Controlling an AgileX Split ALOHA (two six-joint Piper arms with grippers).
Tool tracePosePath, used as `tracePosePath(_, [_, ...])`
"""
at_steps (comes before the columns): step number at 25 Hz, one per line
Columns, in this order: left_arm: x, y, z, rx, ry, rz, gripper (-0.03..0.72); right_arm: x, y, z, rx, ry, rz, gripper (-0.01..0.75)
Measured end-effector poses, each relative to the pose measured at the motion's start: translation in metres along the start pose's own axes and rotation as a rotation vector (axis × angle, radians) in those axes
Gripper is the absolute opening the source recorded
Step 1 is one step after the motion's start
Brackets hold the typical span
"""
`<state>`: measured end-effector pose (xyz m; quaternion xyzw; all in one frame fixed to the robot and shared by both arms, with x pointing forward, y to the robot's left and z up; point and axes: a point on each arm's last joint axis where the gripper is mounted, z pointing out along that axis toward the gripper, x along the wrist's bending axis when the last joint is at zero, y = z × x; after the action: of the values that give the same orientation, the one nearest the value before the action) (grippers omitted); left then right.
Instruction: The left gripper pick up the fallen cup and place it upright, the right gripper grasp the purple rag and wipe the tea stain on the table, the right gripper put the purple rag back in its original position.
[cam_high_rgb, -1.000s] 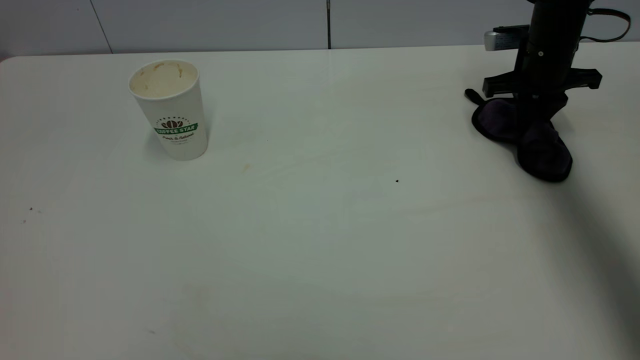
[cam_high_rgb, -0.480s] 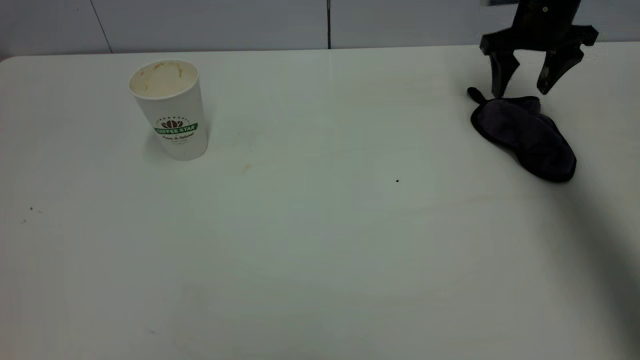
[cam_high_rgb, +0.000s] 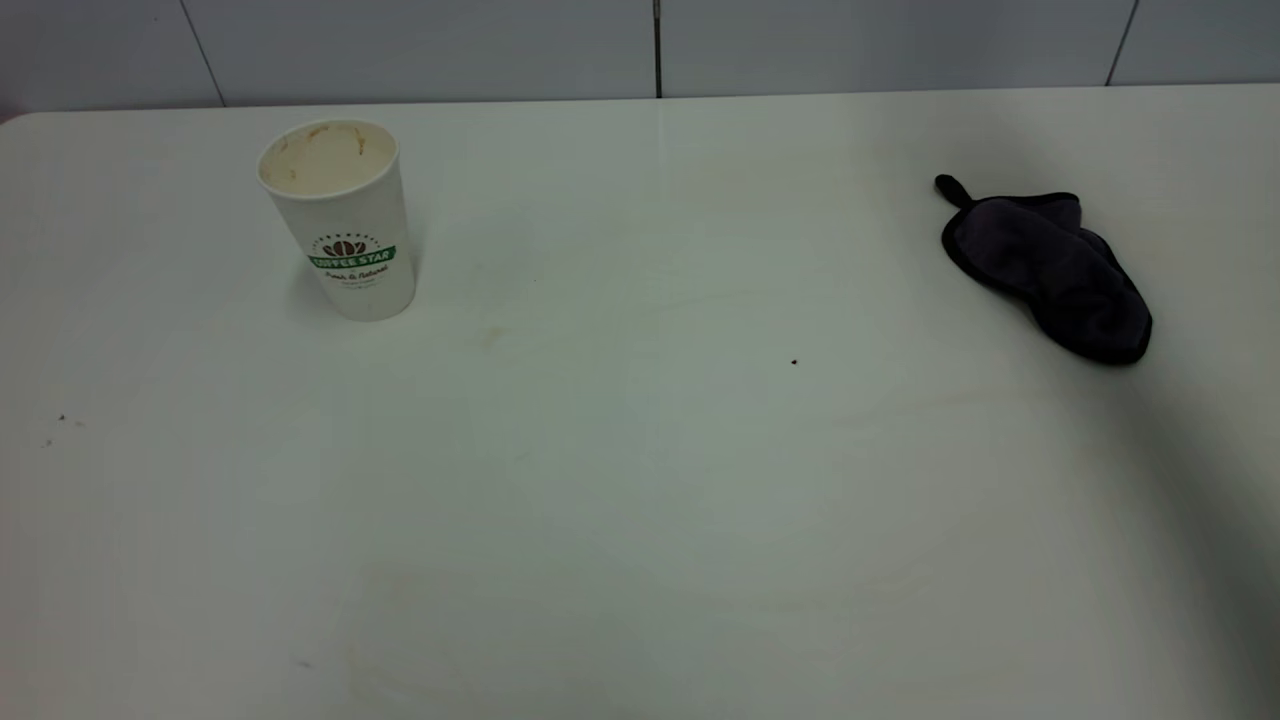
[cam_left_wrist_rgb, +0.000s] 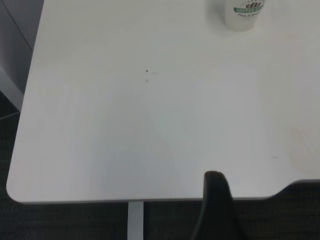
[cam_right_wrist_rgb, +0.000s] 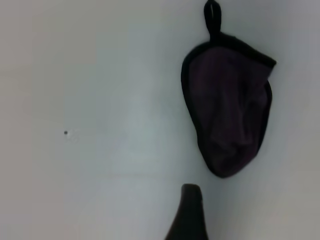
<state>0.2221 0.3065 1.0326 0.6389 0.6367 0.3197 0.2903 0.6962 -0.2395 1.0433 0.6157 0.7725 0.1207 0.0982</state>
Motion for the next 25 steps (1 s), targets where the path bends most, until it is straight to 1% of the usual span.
tracePosePath(3, [0.0, 0.0, 0.0, 0.0, 0.0, 0.0, 0.541, 0.005, -0.029, -0.051, -0.028, -0.005, -0.003, 0.726])
tracePosePath(6, [0.0, 0.0, 0.0, 0.0, 0.0, 0.0, 0.541, 0.01, -0.067, -0.098, -0.063, -0.012, -0.006, 0.723])
tracePosePath(11, [0.0, 0.0, 0.0, 0.0, 0.0, 0.0, 0.541, 0.016, -0.137, -0.14, -0.076, -0.025, -0.006, 0.714])
tracePosePath(17, [0.0, 0.0, 0.0, 0.0, 0.0, 0.0, 0.541, 0.024, -0.218, -0.15, -0.058, -0.023, 0.039, 0.704])
tracePosePath(21, [0.0, 0.0, 0.0, 0.0, 0.0, 0.0, 0.541, 0.028, -0.266, -0.137, -0.011, -0.028, 0.073, 0.696])
tracePosePath(25, [0.0, 0.0, 0.0, 0.0, 0.0, 0.0, 0.541, 0.03, -0.301, -0.123, -0.039, -0.035, 0.083, 0.688])
